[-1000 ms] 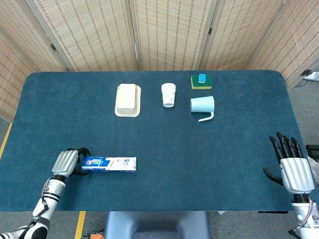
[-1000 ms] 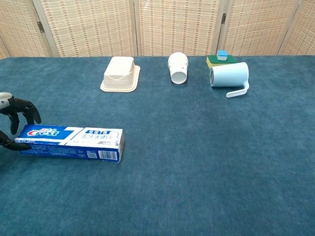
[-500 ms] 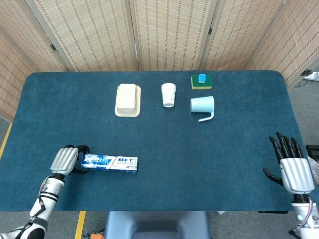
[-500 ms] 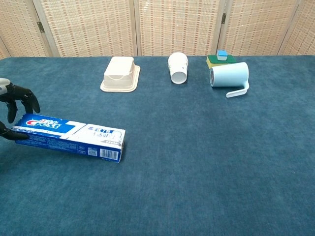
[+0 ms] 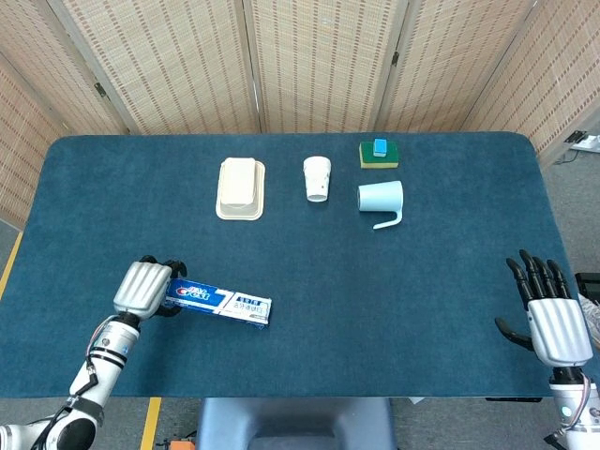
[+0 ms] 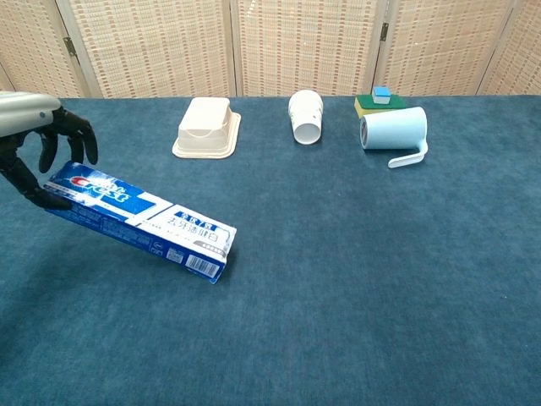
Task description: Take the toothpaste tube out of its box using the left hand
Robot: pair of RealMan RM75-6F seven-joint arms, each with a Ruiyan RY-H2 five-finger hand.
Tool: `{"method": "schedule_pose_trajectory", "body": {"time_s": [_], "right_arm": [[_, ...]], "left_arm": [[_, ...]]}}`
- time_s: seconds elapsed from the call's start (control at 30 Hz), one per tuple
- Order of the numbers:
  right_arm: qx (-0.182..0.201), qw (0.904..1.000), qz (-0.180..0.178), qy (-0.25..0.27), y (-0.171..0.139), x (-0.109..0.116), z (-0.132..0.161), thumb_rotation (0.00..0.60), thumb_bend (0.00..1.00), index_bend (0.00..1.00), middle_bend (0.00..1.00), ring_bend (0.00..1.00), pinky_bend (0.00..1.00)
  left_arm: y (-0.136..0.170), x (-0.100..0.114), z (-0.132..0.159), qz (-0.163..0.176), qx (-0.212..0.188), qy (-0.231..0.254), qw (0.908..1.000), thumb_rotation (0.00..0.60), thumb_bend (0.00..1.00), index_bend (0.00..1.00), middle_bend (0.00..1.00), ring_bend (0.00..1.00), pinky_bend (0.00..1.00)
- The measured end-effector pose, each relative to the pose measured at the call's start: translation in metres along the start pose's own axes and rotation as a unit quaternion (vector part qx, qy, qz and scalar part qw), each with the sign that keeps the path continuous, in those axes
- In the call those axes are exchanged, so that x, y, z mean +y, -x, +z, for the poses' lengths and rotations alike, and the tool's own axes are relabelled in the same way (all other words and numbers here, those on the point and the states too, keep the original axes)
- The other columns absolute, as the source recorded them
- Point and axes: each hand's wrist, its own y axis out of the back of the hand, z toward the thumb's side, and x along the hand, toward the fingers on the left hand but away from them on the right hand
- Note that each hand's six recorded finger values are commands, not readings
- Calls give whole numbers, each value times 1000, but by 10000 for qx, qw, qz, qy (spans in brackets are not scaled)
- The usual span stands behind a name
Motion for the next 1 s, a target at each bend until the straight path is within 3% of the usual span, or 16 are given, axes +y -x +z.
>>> {"method": "schedule_pose_trajectory", "body": {"time_s": [0.33, 0.67, 1.0], "right_arm": [[20, 10000, 54, -57, 1, -3, 3, 600, 249, 0, 0, 0, 0], [-7, 9999, 71, -73, 1, -5, 3, 600, 248, 0, 0, 0, 0], [-3, 9999, 89, -91, 3, -6, 3, 600, 249, 0, 0, 0, 0]], "left_arm": [[-5, 40, 6, 411, 335, -1286, 9903, 600, 185, 418, 550, 575, 328], [1, 63, 15, 1243, 144, -2810, 9515, 600, 185, 418, 550, 573, 328], [6, 98, 25, 1662, 56, -3527, 9208, 600, 185, 418, 550, 569, 324]]}}
